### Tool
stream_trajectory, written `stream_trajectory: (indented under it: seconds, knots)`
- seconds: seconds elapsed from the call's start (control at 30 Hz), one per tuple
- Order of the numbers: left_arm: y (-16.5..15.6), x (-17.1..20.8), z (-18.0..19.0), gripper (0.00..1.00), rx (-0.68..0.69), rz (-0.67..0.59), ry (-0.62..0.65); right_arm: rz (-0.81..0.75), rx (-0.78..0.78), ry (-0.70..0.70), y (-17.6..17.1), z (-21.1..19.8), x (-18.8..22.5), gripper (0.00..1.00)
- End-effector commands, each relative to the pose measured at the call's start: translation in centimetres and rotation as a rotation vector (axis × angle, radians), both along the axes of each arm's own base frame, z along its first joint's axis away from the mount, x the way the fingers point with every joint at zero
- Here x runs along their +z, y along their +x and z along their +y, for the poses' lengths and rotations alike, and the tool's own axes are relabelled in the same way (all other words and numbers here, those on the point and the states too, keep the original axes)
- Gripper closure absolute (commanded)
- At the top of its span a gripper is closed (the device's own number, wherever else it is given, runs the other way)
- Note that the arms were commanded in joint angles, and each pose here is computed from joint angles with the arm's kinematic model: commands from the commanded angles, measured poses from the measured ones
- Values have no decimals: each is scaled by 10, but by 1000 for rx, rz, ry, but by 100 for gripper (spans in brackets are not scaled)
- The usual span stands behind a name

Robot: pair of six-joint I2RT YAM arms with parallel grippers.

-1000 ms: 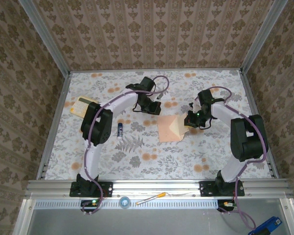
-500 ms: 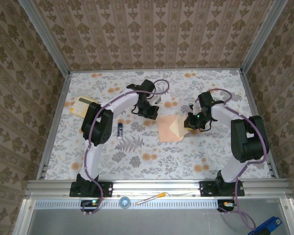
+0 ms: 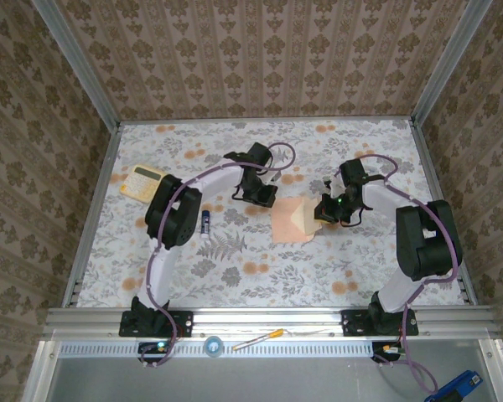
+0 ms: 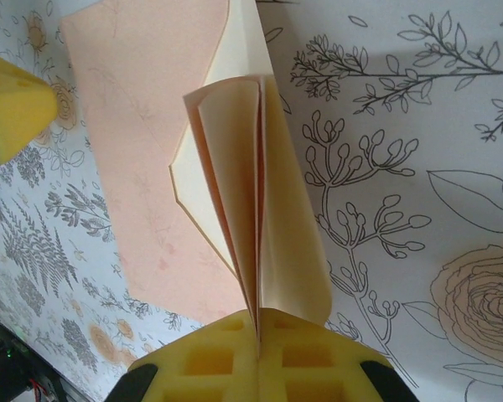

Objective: Place the letter into the envelope and seal it

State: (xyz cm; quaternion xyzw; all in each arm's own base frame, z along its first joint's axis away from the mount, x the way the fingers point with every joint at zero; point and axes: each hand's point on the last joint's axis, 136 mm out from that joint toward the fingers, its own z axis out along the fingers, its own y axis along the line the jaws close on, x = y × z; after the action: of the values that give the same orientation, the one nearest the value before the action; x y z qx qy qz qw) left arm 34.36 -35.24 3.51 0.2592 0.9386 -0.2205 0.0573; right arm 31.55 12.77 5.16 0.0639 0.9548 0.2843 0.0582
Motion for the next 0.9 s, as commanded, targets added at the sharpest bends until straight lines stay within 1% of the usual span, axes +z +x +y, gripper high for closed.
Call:
stream_trajectory:
  seconds: [0.0, 0.13, 0.37, 0.73, 0.87]
  knots:
    - [4, -13, -6, 100, 9, 2, 5, 8, -4, 25, -2, 3, 1, 100]
    - [3, -28, -4, 100, 13, 17, 27, 11, 3, 21, -1, 2, -1, 100]
    - [-1, -39, -1, 100, 23, 36, 38, 31, 7, -6, -5, -2, -9, 100]
    - [-10, -47, 5, 100, 43, 62, 48, 82, -5, -33, -8, -6, -29, 100]
    - [-12, -47, 4, 100, 40, 66, 47, 76, -10, 1, -1, -1, -33, 100]
